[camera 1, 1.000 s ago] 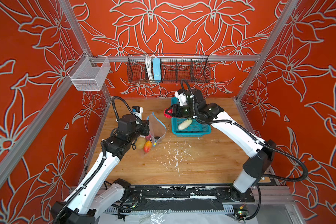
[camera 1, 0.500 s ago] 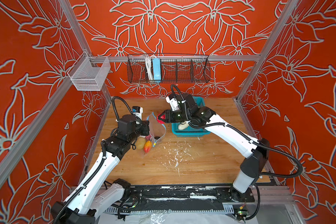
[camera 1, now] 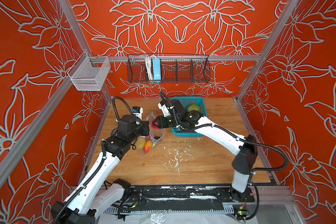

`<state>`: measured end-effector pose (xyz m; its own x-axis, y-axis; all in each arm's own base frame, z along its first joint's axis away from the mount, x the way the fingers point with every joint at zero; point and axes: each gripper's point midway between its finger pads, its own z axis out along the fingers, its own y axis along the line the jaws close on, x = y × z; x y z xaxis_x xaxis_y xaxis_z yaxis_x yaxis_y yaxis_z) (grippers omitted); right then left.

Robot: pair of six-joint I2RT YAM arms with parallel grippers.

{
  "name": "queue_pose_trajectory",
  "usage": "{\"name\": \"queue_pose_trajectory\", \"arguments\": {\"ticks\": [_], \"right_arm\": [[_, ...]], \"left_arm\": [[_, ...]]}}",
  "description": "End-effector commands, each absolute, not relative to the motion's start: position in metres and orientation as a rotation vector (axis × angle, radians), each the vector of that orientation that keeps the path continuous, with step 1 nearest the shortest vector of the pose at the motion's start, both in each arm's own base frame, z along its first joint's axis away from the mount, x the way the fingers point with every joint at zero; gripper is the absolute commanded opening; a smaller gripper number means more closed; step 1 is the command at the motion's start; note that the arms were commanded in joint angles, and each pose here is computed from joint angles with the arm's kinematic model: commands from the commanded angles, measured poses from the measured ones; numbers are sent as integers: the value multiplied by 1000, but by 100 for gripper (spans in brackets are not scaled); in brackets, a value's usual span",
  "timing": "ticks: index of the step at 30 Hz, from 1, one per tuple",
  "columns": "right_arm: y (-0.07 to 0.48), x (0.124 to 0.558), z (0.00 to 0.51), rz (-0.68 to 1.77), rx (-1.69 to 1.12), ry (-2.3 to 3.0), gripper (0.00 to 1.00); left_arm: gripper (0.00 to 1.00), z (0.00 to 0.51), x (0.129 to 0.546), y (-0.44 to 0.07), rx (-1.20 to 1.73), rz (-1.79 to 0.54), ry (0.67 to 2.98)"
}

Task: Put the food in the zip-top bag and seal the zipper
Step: 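Position the red beet over the bag mouth held by the left gripper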

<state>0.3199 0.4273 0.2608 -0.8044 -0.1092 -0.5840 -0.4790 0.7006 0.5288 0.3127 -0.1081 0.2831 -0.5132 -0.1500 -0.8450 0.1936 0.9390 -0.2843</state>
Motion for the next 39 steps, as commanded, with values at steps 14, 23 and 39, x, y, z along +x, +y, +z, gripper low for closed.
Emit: {"name": "queue_pose_trajectory", "arguments": {"ticks": [14, 23, 39], "right_arm": [[427, 332, 263, 719, -474, 2385, 53], [427, 334, 267, 659, -498, 2385, 74], [408, 326, 290, 591, -540, 2416, 86]], "left_arm": [[0, 302, 310, -104, 34, -412, 2018], [0, 308, 307, -108, 59, -437, 1989], [0, 317, 317, -104, 3, -414, 2011]]}}
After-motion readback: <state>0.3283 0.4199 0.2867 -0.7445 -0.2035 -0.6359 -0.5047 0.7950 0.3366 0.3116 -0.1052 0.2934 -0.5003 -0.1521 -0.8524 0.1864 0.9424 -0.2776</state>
